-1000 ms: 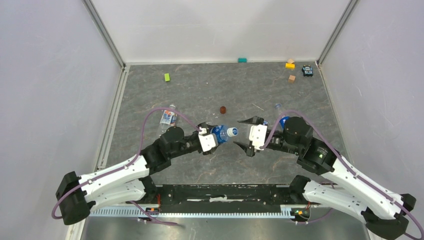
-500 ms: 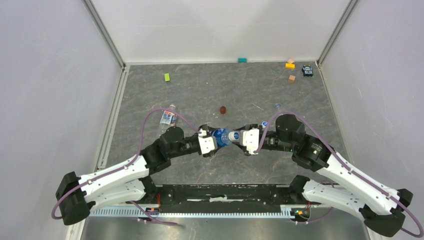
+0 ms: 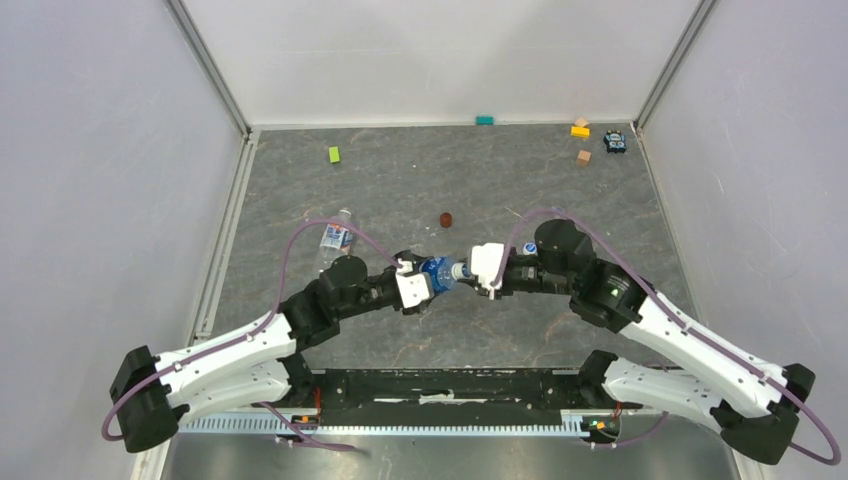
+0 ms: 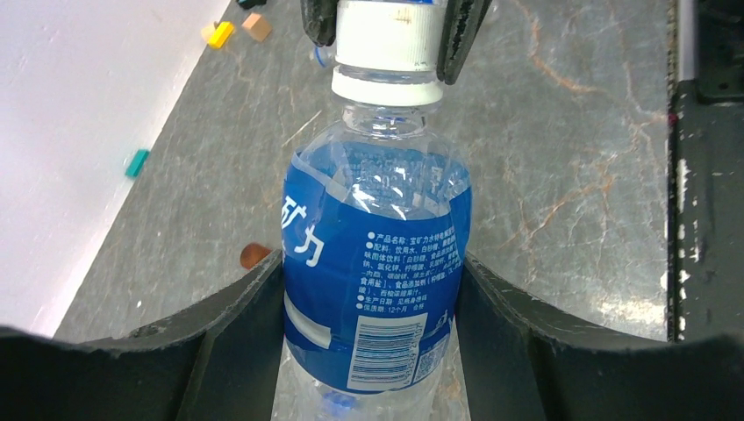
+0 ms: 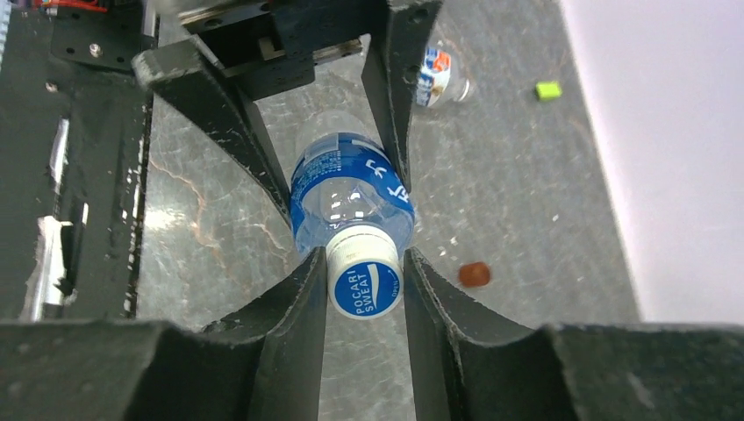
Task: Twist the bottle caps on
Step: Screw the bottle cap onto the plastic bottle.
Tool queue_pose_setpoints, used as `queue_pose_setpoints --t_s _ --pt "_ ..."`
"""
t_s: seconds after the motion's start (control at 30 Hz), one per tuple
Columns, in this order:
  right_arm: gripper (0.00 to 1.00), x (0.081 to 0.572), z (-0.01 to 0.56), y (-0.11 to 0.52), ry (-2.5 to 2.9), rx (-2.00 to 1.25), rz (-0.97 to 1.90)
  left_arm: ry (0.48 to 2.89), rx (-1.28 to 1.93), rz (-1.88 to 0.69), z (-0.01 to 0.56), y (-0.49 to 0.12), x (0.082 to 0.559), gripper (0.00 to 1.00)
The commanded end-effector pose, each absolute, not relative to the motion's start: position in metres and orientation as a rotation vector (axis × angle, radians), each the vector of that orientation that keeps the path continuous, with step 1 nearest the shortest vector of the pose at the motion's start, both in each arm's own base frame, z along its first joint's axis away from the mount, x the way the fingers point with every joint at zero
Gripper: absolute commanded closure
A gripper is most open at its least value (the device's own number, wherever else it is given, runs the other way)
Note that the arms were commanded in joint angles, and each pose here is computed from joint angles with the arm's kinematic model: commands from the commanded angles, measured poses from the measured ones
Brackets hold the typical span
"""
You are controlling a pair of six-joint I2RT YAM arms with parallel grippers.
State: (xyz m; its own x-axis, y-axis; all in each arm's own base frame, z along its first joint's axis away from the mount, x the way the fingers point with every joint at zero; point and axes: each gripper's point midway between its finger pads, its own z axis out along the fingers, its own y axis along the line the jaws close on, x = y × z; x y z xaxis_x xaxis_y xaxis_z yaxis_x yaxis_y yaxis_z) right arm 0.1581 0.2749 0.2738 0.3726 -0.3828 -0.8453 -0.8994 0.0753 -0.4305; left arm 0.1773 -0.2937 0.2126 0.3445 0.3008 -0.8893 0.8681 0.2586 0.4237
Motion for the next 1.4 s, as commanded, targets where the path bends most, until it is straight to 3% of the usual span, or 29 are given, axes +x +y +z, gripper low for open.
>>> queue_pose_setpoints --t_s 0.0,0.2,0.4,0.5,0.7,0.93,1.13,1.37 --pt "0.86 0.162 0.273 0.287 1.368 -1.388 0.696 1.158 1.190 -0.428 0.241 -0.284 0.196 0.98" --pt "0.78 0.205 0.254 0.281 1.831 -0.800 0.712 1.199 1.142 -0.239 0.237 -0.263 0.220 0.98" --pt "0.88 0.197 0.227 0.304 2.059 -0.511 0.941 1.196 1.192 -0.113 0.229 -0.253 0.227 0.98" --pt "0.89 0.197 0.225 0.306 2.111 -0.411 0.975 1.193 1.226 -0.063 0.224 -0.250 0.228 0.98" --pt "0.71 0.202 0.265 0.301 1.988 -0.376 0.999 1.206 1.264 -0.016 0.215 -0.248 0.230 0.98" --pt "0.36 0.206 0.323 0.270 1.640 -0.636 0.780 1.204 1.301 -0.094 0.209 -0.257 0.221 0.98" --pt "0.34 0.180 0.325 0.255 1.232 -1.151 0.521 1.197 1.372 -0.196 0.205 -0.269 0.207 0.98" --pt "0.32 0.165 0.292 0.247 0.990 -1.477 0.335 1.180 1.437 -0.361 0.205 -0.286 0.186 0.98"
